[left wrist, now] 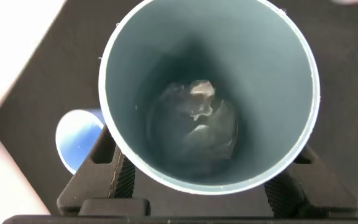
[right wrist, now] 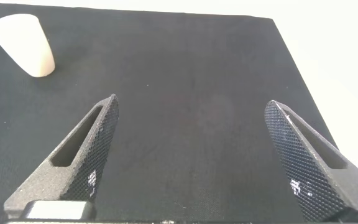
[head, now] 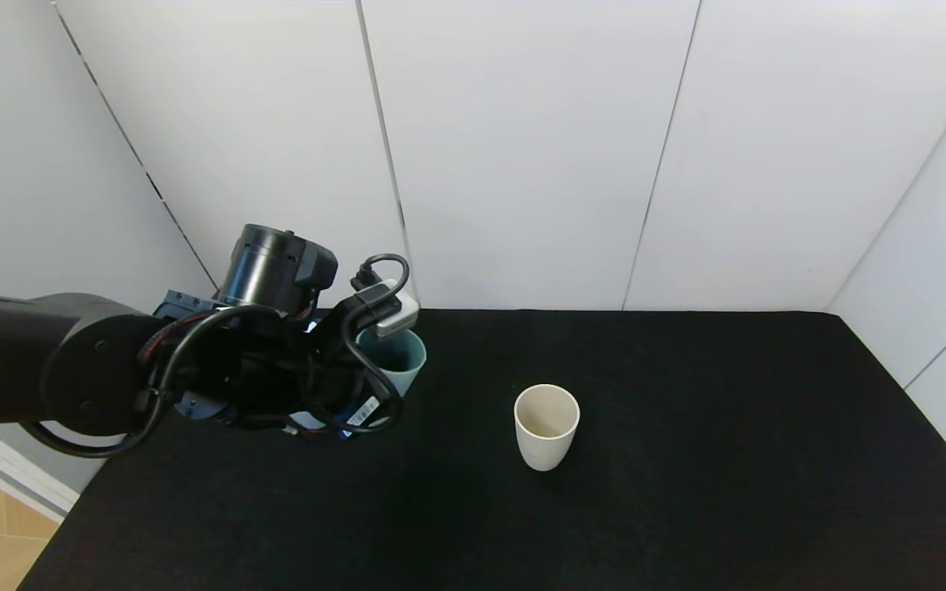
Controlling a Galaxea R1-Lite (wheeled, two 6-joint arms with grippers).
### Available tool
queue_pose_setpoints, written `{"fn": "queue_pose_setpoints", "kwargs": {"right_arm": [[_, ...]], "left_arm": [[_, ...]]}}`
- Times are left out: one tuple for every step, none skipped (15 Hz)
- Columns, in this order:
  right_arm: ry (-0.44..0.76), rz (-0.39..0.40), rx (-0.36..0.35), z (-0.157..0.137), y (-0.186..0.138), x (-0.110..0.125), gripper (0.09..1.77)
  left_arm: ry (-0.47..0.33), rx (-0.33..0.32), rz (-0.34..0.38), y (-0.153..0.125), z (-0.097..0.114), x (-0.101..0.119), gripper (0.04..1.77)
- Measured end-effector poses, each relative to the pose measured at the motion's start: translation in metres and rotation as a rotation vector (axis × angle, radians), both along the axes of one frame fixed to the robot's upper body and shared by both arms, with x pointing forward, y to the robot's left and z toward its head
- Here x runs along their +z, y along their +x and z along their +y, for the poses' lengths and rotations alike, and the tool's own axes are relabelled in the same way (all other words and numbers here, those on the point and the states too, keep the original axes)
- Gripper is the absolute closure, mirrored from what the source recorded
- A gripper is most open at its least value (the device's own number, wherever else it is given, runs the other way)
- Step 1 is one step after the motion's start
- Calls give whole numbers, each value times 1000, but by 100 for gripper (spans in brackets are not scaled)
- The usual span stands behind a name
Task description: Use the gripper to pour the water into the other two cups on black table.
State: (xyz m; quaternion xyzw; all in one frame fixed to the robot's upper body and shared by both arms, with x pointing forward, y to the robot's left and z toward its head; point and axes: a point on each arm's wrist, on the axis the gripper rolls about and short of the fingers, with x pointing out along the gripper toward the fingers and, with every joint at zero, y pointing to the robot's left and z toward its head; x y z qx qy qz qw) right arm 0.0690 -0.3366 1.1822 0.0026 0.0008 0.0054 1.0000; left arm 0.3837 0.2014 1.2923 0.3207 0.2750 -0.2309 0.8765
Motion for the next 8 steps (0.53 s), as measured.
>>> {"fn": "queue_pose_setpoints", "kwargs": {"right_arm": [[0, 0, 0, 0, 0, 0, 15], [0, 0, 0, 0, 0, 0, 15], [0, 0, 0, 0, 0, 0, 15], [0, 0, 0, 0, 0, 0, 15], [0, 0, 0, 0, 0, 0, 15], [0, 0, 0, 0, 0, 0, 15], [0, 0, 0, 0, 0, 0, 15], [0, 0, 0, 0, 0, 0, 15]], "left_arm": [[5, -2, -12, 0, -4, 0, 67], [21, 4, -19, 0, -8, -1, 67], [41, 11, -27, 0, -12, -1, 67], [62, 17, -31, 1, -16, -3, 67], [92, 14, -42, 2, -21, -4, 67], [132, 3, -54, 3, -26, -5, 67], [163, -12, -67, 5, -31, -5, 67], [177, -27, -76, 6, -37, -5, 67]]}}
